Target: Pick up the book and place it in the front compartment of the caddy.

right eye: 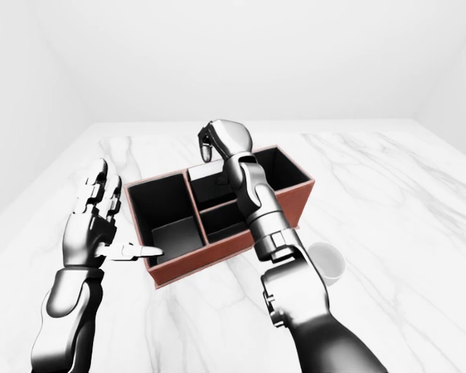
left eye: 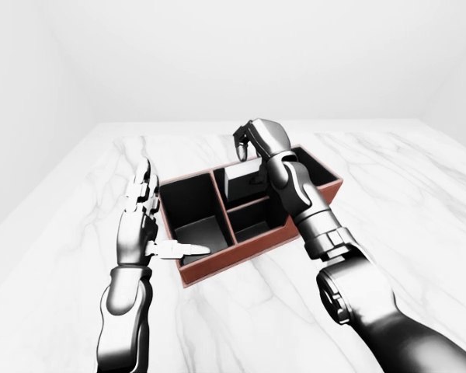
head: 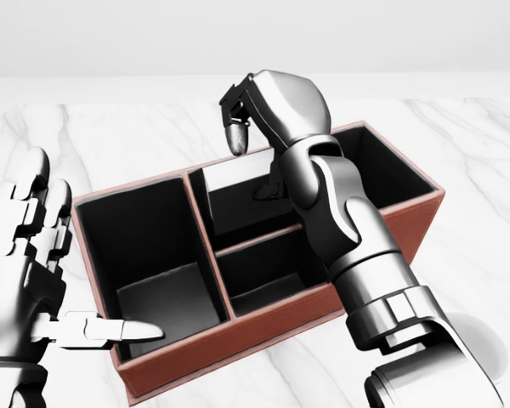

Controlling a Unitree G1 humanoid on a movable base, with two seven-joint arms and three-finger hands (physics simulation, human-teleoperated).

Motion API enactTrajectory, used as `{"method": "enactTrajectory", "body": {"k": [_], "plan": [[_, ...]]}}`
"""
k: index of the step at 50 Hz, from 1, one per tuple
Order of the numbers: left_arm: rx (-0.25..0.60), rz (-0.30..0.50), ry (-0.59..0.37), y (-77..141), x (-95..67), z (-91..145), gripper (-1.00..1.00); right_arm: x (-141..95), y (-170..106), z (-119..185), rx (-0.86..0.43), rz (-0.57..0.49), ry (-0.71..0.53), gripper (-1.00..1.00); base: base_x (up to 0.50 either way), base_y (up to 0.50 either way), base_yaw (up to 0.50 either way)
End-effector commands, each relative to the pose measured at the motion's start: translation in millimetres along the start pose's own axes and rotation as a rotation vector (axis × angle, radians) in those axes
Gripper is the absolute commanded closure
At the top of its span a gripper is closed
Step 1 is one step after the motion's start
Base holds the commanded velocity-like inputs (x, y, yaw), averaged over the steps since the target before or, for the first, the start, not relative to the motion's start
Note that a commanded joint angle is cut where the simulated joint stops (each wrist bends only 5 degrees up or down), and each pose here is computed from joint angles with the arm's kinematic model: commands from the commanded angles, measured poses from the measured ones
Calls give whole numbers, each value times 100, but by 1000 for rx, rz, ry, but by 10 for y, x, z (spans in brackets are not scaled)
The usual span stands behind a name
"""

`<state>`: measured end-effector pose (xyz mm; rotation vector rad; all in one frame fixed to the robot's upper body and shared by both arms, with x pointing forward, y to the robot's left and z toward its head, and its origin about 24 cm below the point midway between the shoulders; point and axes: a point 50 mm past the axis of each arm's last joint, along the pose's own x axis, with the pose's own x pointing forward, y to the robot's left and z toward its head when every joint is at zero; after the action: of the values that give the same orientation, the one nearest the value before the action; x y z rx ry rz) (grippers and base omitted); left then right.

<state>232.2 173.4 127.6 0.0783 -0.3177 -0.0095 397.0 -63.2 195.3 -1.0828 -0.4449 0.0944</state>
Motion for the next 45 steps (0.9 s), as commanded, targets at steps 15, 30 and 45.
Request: {"method": "enactTrajectory", "body": {"k": [15,30,45], "plan": [[1,-3,3,-9,-3,-5,-100,48,27,-130,-24,-58,55,100,0,0,0],[2,-3,8,-6,-2,-17,-100,46,104,-138,-23,-60,72,100,0,0,0],[2,0,8,3,-1,-19,-100,73,108,-78,-19,-61,61,100,0,0,0]]}}
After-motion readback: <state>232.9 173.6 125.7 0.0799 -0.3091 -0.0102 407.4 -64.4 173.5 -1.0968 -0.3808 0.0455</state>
